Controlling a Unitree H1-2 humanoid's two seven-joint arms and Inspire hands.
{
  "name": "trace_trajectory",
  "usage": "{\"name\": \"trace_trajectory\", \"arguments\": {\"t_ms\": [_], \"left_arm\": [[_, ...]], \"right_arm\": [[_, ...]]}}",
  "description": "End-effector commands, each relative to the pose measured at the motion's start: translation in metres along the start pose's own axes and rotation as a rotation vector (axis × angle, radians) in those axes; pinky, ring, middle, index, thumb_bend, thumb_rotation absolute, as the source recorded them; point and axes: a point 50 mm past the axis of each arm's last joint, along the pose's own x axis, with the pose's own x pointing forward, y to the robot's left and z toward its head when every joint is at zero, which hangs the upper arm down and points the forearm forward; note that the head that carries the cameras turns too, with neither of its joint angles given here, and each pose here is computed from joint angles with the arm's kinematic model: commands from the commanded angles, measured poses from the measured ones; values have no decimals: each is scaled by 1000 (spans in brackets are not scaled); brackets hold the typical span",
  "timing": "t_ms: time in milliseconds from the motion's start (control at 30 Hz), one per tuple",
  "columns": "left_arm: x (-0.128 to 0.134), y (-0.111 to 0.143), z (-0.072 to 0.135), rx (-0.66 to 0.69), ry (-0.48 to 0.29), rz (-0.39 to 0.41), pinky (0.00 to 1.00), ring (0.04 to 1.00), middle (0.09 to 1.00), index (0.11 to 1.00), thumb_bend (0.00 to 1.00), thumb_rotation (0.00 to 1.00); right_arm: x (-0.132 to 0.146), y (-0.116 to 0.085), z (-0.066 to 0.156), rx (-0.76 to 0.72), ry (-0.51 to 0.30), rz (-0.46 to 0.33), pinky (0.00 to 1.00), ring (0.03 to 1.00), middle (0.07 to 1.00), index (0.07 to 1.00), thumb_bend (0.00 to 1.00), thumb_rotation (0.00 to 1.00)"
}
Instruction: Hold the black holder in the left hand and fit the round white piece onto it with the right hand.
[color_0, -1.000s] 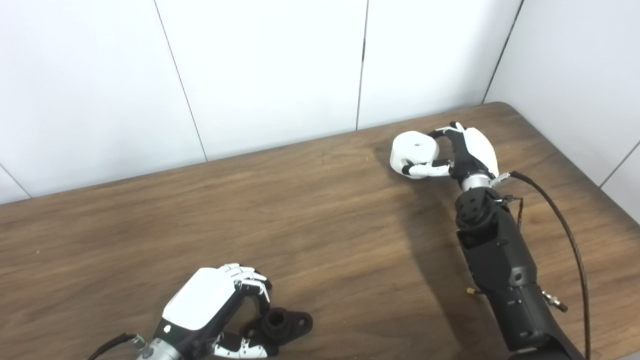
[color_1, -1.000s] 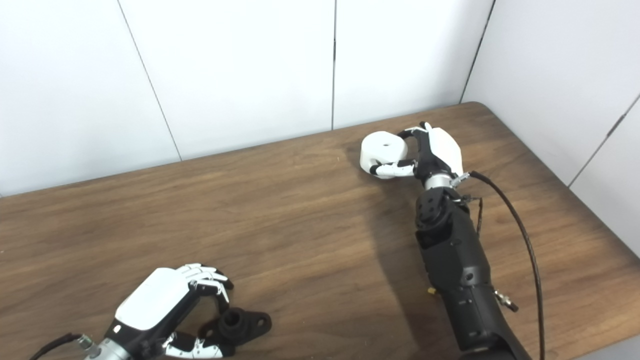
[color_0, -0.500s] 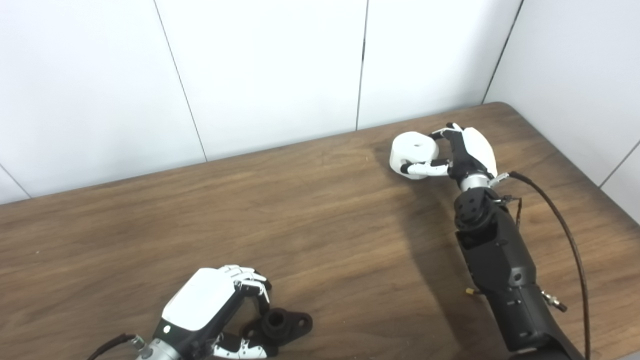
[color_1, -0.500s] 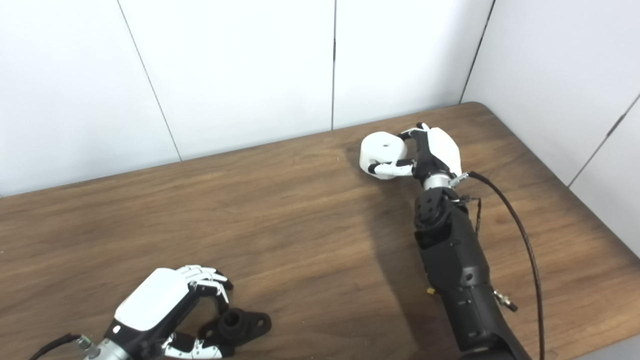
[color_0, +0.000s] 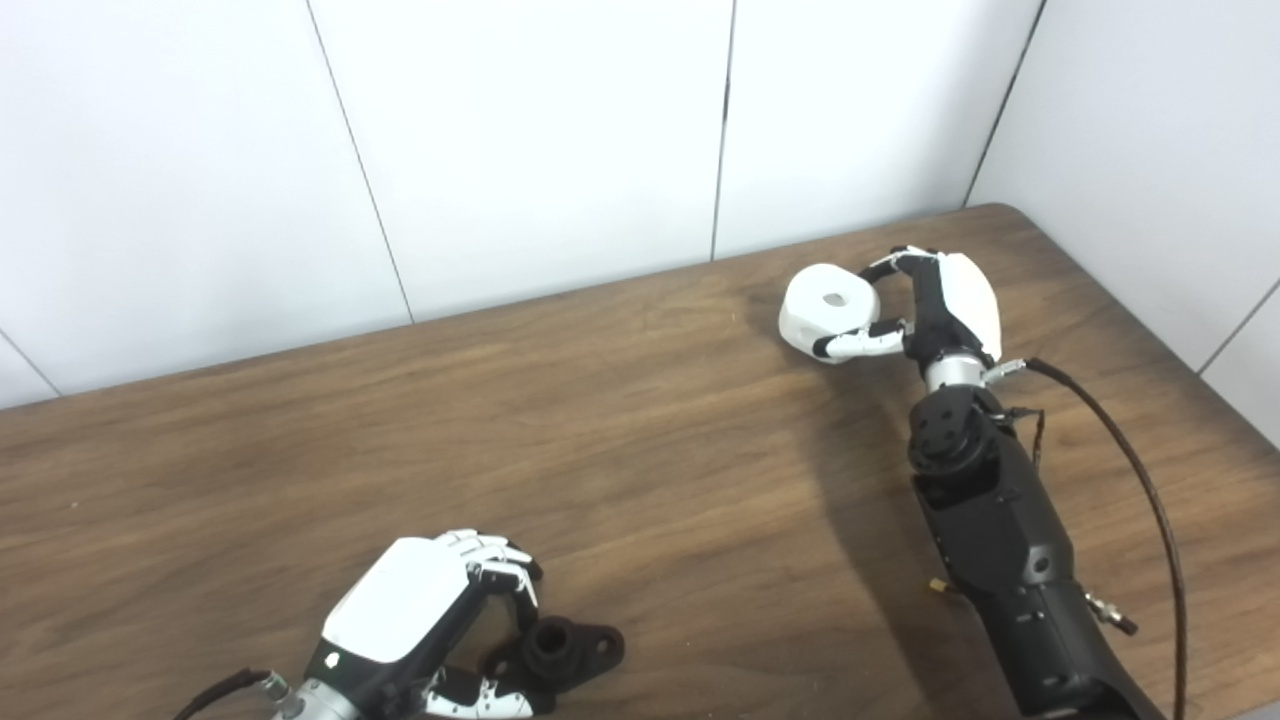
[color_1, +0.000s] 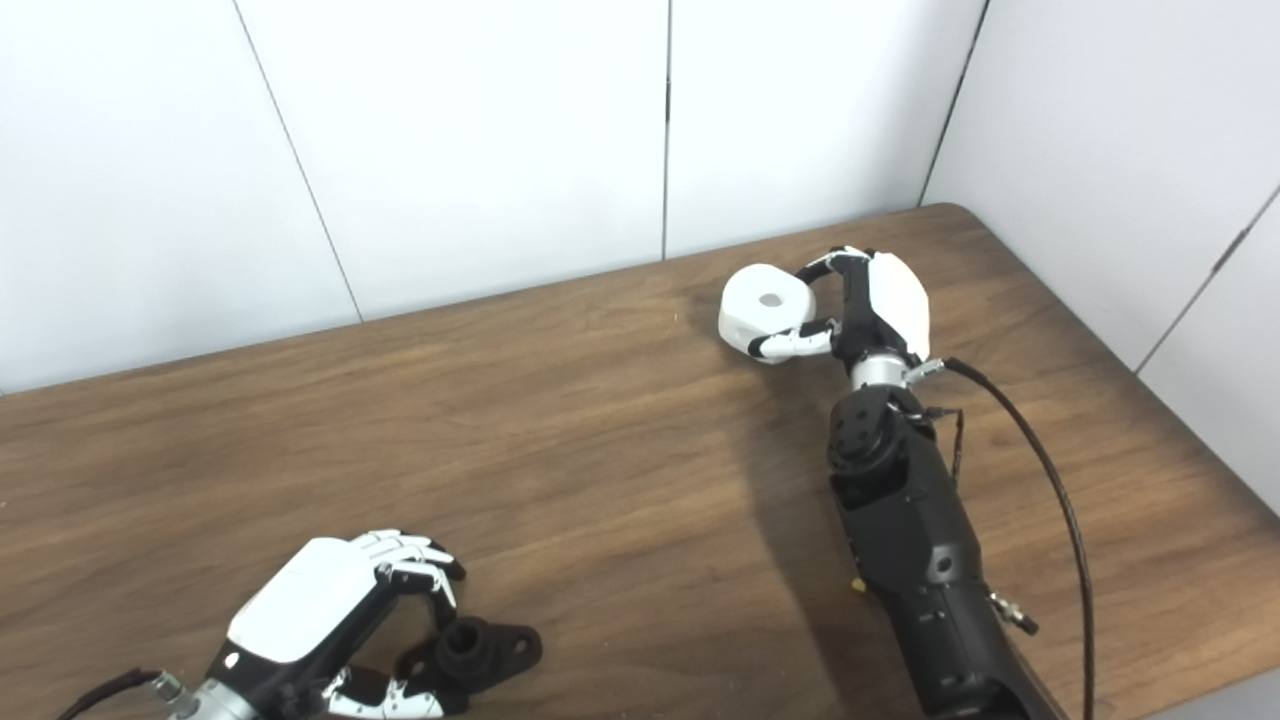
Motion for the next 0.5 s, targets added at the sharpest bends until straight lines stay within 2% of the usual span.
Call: {"name": "trace_trajectory", "arguments": {"t_ms": [0,333,467], "left_arm": [[-6,-1,-3,24,16,-48,844,805,741,486,521,48],[-5,-2,-4,19,15,-43,848,804,737,486,520,47],[-5,-4,-3,16,13,-36,845,800,732,486,520,47]], "right_arm": [[11,-19,15,7,-91,-70,1000,954,854,486,521,139],[5,-26,20,46,-125,-59,1000,944,846,486,521,141],[-4,-37,32,52,-172,-22,943,937,846,486,521,144]]}}
